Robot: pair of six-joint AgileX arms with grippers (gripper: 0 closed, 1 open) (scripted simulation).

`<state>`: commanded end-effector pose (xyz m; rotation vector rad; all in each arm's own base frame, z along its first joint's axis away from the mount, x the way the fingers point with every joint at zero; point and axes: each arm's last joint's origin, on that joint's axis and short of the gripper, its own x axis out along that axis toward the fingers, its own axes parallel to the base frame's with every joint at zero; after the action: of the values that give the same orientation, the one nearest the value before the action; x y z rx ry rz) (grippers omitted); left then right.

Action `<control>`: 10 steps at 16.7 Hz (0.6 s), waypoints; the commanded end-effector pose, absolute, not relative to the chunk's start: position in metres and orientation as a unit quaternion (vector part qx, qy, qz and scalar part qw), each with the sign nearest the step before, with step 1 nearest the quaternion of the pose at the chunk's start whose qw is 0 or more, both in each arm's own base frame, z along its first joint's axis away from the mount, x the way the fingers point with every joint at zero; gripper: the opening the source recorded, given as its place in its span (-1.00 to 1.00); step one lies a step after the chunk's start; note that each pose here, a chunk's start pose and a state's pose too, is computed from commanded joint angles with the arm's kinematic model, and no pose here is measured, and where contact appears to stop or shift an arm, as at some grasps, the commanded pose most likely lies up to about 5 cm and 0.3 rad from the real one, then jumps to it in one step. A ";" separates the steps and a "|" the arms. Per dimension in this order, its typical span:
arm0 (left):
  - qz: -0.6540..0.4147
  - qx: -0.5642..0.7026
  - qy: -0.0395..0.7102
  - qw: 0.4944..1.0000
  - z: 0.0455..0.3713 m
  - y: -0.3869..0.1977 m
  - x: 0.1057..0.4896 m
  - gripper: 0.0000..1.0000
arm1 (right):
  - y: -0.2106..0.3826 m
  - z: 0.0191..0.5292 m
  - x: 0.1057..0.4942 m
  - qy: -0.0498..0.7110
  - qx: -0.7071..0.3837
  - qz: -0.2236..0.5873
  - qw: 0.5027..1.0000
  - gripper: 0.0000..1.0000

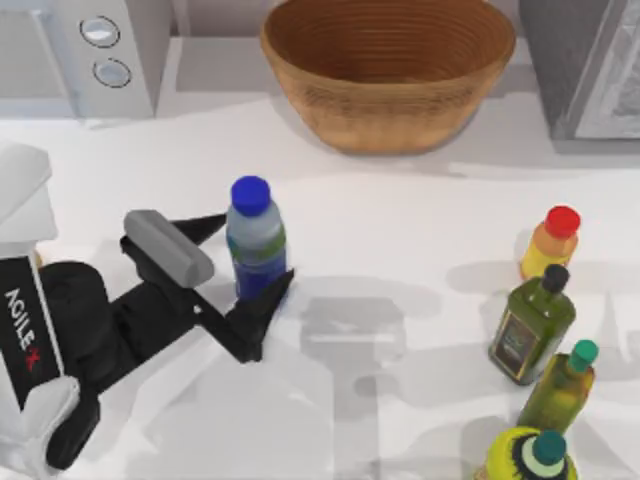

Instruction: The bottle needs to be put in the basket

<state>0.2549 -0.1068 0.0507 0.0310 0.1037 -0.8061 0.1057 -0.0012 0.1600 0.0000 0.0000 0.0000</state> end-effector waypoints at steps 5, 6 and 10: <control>-0.392 0.015 0.050 0.918 0.050 -0.124 0.268 1.00 | -0.001 0.160 0.106 0.000 0.000 0.000 1.000 1.00; -0.392 0.015 0.050 0.918 0.050 -0.126 0.270 1.00 | -0.001 0.160 0.106 0.000 0.000 0.000 1.000 1.00; -0.392 0.015 0.050 0.918 0.050 -0.129 0.272 1.00 | -0.001 0.160 0.106 0.000 0.000 0.000 1.000 1.00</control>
<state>0.2719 -0.1291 0.0503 0.0311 0.1037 -0.8061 0.1057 -0.0012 0.1600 0.0000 0.0000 0.0000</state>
